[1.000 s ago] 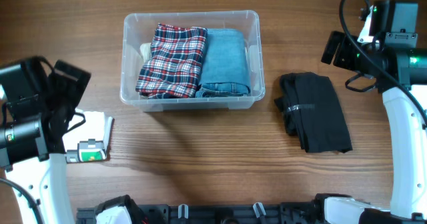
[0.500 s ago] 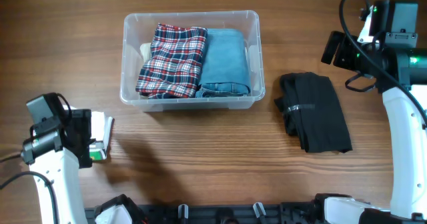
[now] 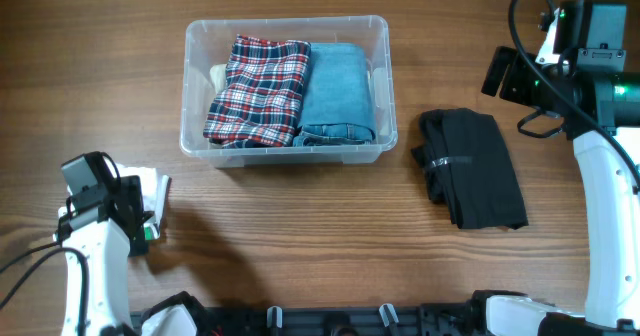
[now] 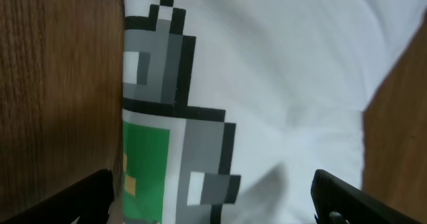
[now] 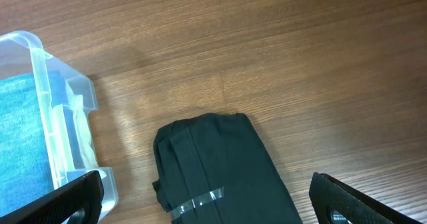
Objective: Pack container
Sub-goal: 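Move the left gripper to the white printed T-shirt and grasp it, then lift the white T-shirt with the left gripper and carry it over the box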
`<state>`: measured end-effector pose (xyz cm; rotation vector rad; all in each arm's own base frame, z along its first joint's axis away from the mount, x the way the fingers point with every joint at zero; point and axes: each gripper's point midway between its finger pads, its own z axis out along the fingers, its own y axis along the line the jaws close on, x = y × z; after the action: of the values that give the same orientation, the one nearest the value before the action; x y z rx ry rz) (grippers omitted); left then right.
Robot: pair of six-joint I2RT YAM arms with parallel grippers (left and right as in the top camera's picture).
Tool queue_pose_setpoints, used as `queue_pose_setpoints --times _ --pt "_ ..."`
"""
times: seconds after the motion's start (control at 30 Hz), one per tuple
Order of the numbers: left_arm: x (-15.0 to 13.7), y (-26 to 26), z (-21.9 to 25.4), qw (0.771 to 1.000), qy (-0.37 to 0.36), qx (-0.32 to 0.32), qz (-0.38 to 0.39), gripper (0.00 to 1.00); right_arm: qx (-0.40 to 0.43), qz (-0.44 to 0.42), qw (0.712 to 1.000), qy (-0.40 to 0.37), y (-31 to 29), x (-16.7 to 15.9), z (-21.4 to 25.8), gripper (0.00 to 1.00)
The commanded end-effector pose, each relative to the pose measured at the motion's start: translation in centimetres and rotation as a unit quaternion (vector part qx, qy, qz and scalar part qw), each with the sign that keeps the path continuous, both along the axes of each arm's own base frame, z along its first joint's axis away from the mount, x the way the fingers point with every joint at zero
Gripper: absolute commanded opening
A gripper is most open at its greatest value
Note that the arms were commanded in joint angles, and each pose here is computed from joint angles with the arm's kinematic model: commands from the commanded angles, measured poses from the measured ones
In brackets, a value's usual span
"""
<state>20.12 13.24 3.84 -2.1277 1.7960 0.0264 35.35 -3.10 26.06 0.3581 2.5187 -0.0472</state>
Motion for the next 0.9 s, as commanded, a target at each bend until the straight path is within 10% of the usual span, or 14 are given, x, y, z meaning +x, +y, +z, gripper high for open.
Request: queue_pose_setpoints --times 0.0,0.2,0.5,0.87 --pt "-0.4 0.3 -2.0 0.999 0.031 -0.008 0.015 0.95 -0.010 -0.001 1.000 0.007 -0.4 0.0 -0.4 1.00" --pt "-0.9 -0.2 -5.1 0.996 0.075 -0.038 0.013 0.95 -0.010 -0.001 1.000 0.007 -0.4 0.0 -0.4 1.00" --pt "-0.3 -0.2 -5.2 0.997 0.065 -0.042 0.006 0.54 -0.010 -0.001 1.000 0.007 -0.4 0.0 -0.4 1.00" --pt "1.8 0.8 0.3 0.996 -0.011 0.034 -0.080 0.43 -0.010 -0.001 1.000 0.007 -0.4 0.0 -0.4 1.00"
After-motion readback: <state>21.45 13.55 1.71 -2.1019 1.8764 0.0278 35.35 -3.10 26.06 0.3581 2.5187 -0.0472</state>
